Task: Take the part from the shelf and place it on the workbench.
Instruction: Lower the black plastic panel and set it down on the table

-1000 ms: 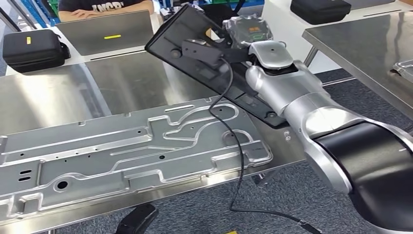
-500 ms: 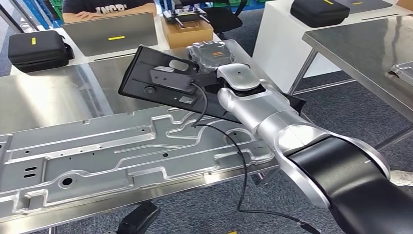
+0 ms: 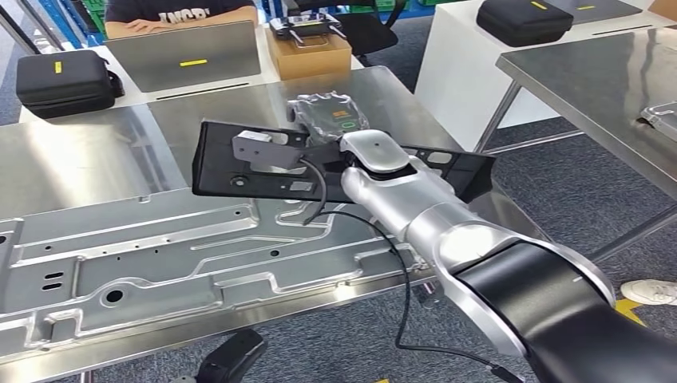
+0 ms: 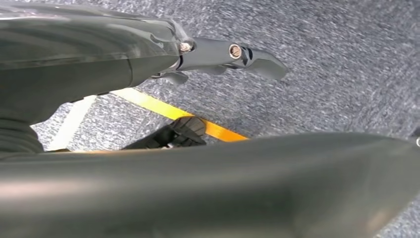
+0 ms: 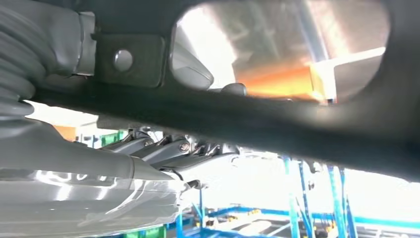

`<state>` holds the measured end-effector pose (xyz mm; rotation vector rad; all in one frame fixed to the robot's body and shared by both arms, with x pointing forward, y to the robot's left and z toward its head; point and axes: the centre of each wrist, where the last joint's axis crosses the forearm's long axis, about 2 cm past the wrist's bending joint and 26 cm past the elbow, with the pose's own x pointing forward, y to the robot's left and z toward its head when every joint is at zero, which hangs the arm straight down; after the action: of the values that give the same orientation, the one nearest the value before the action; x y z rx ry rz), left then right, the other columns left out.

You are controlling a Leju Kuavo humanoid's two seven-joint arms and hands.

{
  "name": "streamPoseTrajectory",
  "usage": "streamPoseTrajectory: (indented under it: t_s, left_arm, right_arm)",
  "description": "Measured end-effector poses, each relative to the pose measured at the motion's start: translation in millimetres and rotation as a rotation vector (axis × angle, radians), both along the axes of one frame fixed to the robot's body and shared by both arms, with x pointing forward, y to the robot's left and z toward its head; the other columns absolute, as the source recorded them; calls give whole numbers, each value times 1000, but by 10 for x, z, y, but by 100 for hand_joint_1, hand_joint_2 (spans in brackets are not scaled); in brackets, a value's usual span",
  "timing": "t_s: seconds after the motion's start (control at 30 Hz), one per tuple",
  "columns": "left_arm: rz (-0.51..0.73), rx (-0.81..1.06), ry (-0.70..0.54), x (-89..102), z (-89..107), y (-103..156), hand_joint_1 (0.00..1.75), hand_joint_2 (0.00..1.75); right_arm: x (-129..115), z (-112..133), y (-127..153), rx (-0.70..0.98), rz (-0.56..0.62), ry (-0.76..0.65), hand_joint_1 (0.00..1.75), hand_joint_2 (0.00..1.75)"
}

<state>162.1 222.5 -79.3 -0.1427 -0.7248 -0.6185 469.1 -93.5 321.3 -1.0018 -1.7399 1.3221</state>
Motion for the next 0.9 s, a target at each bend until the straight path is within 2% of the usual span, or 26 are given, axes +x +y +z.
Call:
streamPoseTrajectory:
  t_s: [0.2, 0.4, 0.9]
  left_arm:
    - [-15, -3, 2, 18, 13, -45, 0, 0]
    - [-20, -6, 8, 31, 23, -77, 0, 0]
    - [-45, -1, -28, 34, 31, -121, 0, 0]
  right_arm:
    - [-75, -305, 3, 17, 22, 58, 175, 175]
    - [-130, -448, 33, 18, 41, 77, 175, 175]
    - [-124, -490, -12, 29, 32, 82, 175, 175]
